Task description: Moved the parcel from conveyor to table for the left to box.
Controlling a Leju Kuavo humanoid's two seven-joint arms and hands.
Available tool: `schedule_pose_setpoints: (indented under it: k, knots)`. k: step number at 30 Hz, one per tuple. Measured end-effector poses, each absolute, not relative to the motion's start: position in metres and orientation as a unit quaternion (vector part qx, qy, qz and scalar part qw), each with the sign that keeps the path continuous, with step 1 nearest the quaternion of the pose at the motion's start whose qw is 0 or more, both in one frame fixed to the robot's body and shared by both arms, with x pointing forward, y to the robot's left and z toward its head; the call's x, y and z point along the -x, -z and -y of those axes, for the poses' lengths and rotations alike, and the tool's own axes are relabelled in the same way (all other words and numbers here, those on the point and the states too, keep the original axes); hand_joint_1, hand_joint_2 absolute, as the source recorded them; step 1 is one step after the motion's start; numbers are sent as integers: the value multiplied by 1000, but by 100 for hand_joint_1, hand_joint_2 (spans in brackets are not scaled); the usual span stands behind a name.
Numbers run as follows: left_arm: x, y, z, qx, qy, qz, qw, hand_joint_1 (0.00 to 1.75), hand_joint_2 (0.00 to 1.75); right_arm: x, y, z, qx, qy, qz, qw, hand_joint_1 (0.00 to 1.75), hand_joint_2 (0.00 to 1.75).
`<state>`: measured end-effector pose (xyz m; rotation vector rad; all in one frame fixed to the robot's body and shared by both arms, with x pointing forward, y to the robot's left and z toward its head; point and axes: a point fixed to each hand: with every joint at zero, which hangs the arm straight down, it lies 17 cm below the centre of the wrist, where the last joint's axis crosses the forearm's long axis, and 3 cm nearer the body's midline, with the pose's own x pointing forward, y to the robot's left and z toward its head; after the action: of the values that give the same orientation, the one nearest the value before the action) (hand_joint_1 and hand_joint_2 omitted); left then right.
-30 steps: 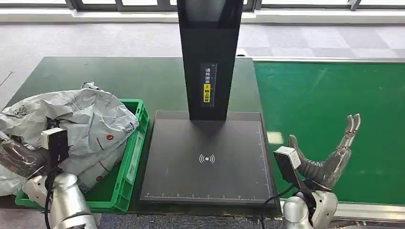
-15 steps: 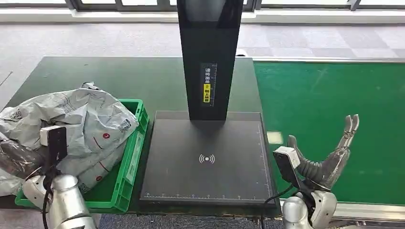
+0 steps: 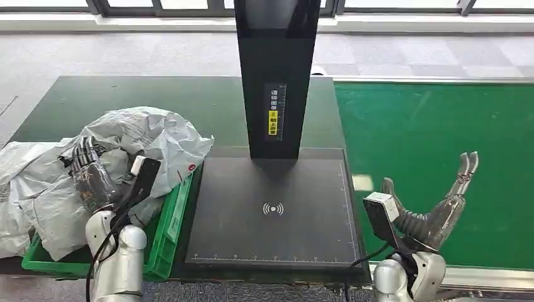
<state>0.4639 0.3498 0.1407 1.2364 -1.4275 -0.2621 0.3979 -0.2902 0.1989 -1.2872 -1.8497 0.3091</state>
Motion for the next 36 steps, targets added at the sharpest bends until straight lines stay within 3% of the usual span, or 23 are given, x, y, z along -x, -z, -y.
schedule_pose_setpoints:
  k: [12, 22, 36]
  knots:
    - [-467, -90, -329, -539, 241, 507, 628, 0, 175, -397, -201, 292, 516, -120, 736, 421, 0, 175]
    - [-423, -57, -390, -597, 236, 342, 687, 0, 175, -398, -199, 295, 517, -116, 733, 427, 0, 175]
    - [-409, -47, -404, -599, 273, 304, 688, 0, 175, -397, -199, 296, 515, -111, 734, 429, 0, 175]
